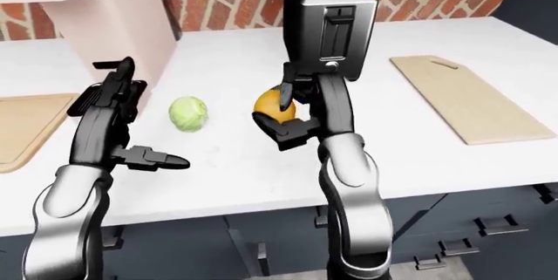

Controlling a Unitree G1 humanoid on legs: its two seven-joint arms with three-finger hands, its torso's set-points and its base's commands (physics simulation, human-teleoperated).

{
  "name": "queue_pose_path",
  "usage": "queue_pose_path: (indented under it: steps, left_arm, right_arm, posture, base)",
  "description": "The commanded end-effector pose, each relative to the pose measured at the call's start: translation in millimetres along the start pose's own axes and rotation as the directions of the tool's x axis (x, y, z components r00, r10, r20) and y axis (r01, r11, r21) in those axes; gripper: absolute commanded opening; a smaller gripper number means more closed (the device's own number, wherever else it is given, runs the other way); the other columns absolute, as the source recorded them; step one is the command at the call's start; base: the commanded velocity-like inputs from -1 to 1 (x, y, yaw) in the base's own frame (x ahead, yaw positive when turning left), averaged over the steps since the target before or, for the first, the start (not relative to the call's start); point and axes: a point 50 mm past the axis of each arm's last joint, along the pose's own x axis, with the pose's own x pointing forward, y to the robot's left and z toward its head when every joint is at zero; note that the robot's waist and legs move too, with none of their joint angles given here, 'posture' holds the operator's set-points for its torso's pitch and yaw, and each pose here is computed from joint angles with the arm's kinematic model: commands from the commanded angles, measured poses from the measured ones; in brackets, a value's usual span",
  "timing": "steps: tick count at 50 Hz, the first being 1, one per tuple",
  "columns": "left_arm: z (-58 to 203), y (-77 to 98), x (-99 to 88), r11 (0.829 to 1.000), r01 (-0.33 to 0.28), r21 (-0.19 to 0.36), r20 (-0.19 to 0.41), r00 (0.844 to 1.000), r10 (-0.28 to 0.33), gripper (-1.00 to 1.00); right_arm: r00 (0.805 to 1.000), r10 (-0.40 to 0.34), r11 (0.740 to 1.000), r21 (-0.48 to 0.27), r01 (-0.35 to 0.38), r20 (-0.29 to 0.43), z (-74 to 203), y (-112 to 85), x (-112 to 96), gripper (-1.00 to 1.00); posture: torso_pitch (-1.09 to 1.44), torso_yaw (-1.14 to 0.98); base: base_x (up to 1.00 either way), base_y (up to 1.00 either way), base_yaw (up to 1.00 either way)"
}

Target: Place the brussel sprout and the tangerine on separate cutting boards.

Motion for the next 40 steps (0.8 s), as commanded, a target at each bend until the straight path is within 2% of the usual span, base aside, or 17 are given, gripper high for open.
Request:
queue_pose_path:
  steps: [1, 3, 4, 5, 7, 8, 11, 13, 14, 15, 16, 17, 18, 19, 20, 28, 40]
  left_arm:
    - [16.7, 4.4, 2.8, 1.0, -0.014, 0.022, 0.079, 0.997, 0.013, 1.0]
    - [17.9, 4.6, 7.8, 1.0, -0.006, 0.031, 0.077, 0.997, 0.003, 1.0]
    - [19.1, 4.8, 9.6, 0.999, -0.002, 0.032, 0.078, 0.997, -0.001, 1.0]
    - [19.7, 5.2, 11.7, 1.0, -0.001, 0.03, 0.081, 0.997, -0.002, 1.0]
    - [19.8, 4.9, 16.1, 0.999, 0.006, 0.032, 0.082, 0.997, -0.009, 1.0]
    - [20.6, 4.6, 18.4, 0.999, 0.008, 0.038, 0.083, 0.996, -0.011, 1.0]
    - [21.7, 3.1, 28.5, 0.998, 0.031, 0.047, 0.08, 0.996, -0.034, 1.0]
    - [25.4, 4.3, 34.4, 0.998, 0.037, 0.054, 0.083, 0.996, -0.041, 1.0]
    - [27.5, 4.9, 37.3, 0.998, 0.04, 0.055, 0.086, 0.995, -0.045, 1.0]
    - [28.5, 5.5, 40.8, 0.997, 0.042, 0.064, 0.083, 0.995, -0.047, 1.0]
    - [29.3, 5.5, 44.2, 0.997, 0.046, 0.061, 0.082, 0.995, -0.051, 1.0]
    - [28.8, 5.0, 47.0, 0.996, 0.051, 0.066, 0.076, 0.996, -0.056, 1.0]
    - [28.2, 4.5, 49.1, 0.996, 0.056, 0.07, 0.069, 0.996, -0.061, 1.0]
    - [28.7, 4.2, 51.6, 0.996, 0.061, 0.072, 0.069, 0.995, -0.066, 1.0]
    - [28.0, 4.7, 54.5, 0.995, 0.06, 0.077, 0.063, 0.996, -0.065, 1.0]
    - [21.7, 3.2, 76.1, 0.989, 0.083, 0.123, 0.006, 0.996, -0.085, 1.0]
    - [11.4, -7.1, 87.9, 0.975, 0.142, 0.171, -0.033, 0.99, -0.139, 1.0]
  right_arm:
    - [0.995, -0.019, 1.0, 0.021, 0.017, 0.093, 16.8, -1.9, -3.5, -1.0]
    - [0.994, -0.017, 1.0, -0.025, 0.019, 0.111, 15.4, -4.3, -7.1, -1.0]
    - [0.994, 0.004, 1.0, -0.001, -0.004, 0.105, 17.1, -4.4, -8.7, -1.0]
    - [0.992, -0.015, 1.0, -0.022, 0.018, 0.126, 20.2, -7.6, -8.2, -1.0]
    - [0.993, -0.025, 0.999, 0.023, 0.023, 0.114, 22.1, -9.0, -8.4, -1.0]
    - [0.991, 0.038, 0.999, -0.021, -0.035, 0.128, 22.1, -4.8, -12.0, -1.0]
    - [0.993, 0.007, 0.999, 0.037, -0.011, 0.118, 26.8, -9.7, -11.5, -1.0]
    - [0.989, -0.015, 0.998, 0.058, 0.007, 0.147, 29.2, -10.4, -15.2, -1.0]
    - [0.993, -0.017, 0.997, 0.083, 0.007, 0.119, 29.5, -11.1, -16.4, -1.0]
    - [0.984, -0.058, 0.998, 0.043, 0.051, 0.166, 32.5, -13.3, -17.9, -1.0]
    - [0.98, -0.06, 0.994, 0.101, 0.041, 0.192, 39.5, -13.7, -21.0, -1.0]
    - [0.974, -0.094, 0.994, 0.073, 0.08, 0.205, 40.9, -16.6, -21.3, -1.0]
    - [0.98, -0.095, 0.995, 0.048, 0.088, 0.175, 37.2, -16.9, -21.5, -1.0]
    - [0.978, -0.121, 0.988, 0.12, 0.101, 0.171, 38.6, -19.1, -21.6, -1.0]
    - [0.974, -0.115, 0.989, 0.112, 0.095, 0.193, 42.7, -20.5, -22.5, -1.0]
    - [0.977, -0.117, 0.988, 0.122, 0.096, 0.179, 38.9, -20.7, -23.1, -1.0]
    - [0.979, -0.11, 0.99, 0.107, 0.093, 0.169, 33.8, -19.5, -21.6, -1.0]
  posture:
    - [0.0, 0.0]
    - [0.0, 0.0]
    - [0.0, 0.0]
    - [0.0, 0.0]
    - [0.0, 0.0]
    - [0.0, 0.0]
    - [0.0, 0.0]
    - [0.0, 0.0]
    - [0.0, 0.0]
    - [0.0, 0.0]
    - [0.0, 0.0]
    - [0.0, 0.0]
    - [0.0, 0.0]
    - [0.0, 0.0]
    - [0.0, 0.0]
    - [0.0, 0.0]
    - [0.0, 0.0]
  base:
    - [0.0, 0.0, 0.0]
    - [0.0, 0.0, 0.0]
    - [0.0, 0.0, 0.0]
    - [0.0, 0.0, 0.0]
    - [0.0, 0.0, 0.0]
    - [0.0, 0.0, 0.0]
    - [0.0, 0.0, 0.0]
    - [0.0, 0.0, 0.0]
    - [0.0, 0.0, 0.0]
    - [0.0, 0.0, 0.0]
    - [0.0, 0.0, 0.0]
    - [0.0, 0.0, 0.0]
    - [0.0, 0.0, 0.0]
    - [0.0, 0.0, 0.0]
    - [0.0, 0.0, 0.0]
    - [0.0, 0.0, 0.0]
    - [0.0, 0.0, 0.0]
